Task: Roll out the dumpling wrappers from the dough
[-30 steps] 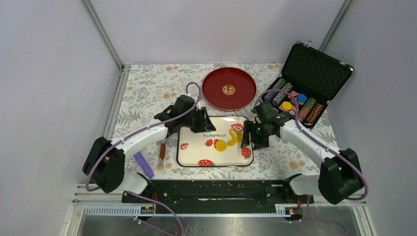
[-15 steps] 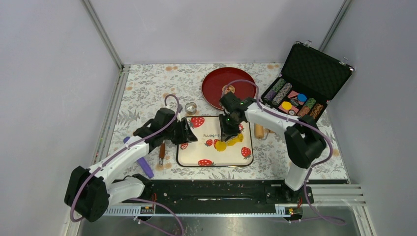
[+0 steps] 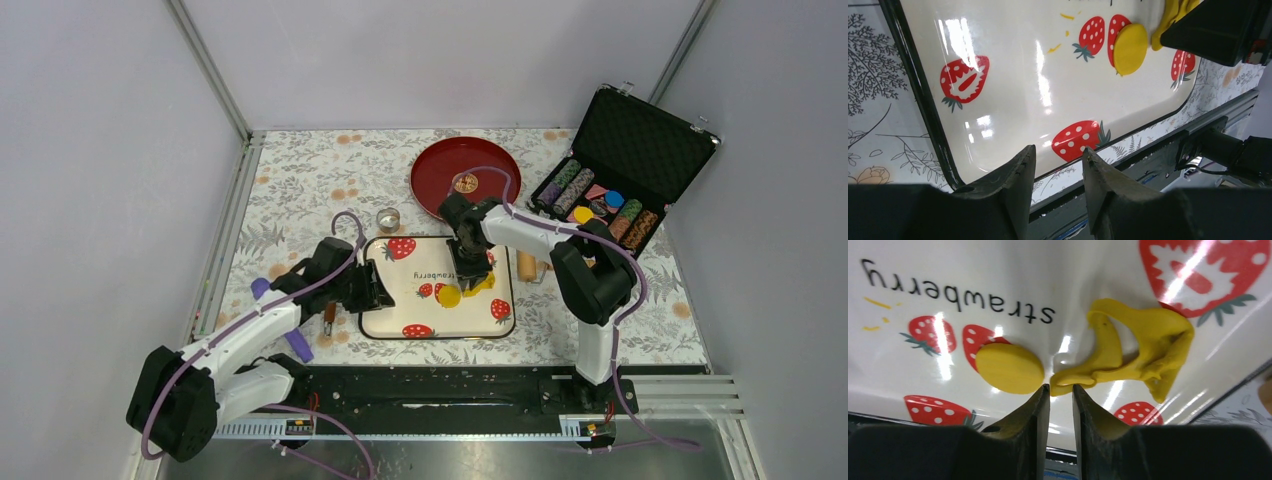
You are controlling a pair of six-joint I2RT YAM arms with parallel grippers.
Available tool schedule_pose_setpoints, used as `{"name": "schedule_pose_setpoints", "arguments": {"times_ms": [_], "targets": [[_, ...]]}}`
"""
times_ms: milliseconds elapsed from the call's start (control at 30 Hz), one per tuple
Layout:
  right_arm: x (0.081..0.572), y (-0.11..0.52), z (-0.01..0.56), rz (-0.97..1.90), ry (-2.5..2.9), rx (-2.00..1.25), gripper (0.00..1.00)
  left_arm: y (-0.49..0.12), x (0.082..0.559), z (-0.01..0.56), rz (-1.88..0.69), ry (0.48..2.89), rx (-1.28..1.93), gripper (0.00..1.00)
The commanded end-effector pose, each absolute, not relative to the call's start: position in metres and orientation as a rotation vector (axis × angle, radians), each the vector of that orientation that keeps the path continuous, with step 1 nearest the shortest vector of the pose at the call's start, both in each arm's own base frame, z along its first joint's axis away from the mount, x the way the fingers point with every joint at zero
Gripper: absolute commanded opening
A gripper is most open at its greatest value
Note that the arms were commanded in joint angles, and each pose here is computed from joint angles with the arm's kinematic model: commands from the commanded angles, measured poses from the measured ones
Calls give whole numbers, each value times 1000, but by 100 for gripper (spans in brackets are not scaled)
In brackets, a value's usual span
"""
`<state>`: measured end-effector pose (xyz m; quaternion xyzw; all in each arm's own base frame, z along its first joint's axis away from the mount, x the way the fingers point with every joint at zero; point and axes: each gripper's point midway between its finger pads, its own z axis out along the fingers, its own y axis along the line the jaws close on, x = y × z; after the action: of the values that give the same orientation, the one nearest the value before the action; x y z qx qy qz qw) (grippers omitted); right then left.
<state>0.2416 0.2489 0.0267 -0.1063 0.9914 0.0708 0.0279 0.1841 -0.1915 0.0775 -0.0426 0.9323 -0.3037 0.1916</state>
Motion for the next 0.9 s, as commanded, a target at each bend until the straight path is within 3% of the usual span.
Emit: {"name": "schedule_pose_setpoints", "arguments": {"times_ms": [0,400,700,867], "targets": [[252,222,34,4,3027,-340,31,-193,191,80,-875,2569,-126,39],[269,168,44,-293,2970,-324,33,-192,187,76,-885,2569,-137,40],[256,185,55,-59,2990,-292,37,-182,184,79,-816,2573,-136,42],[244,203,63,147,2993,-209,62,-175,182,80,-772,2579,-127,43]]}}
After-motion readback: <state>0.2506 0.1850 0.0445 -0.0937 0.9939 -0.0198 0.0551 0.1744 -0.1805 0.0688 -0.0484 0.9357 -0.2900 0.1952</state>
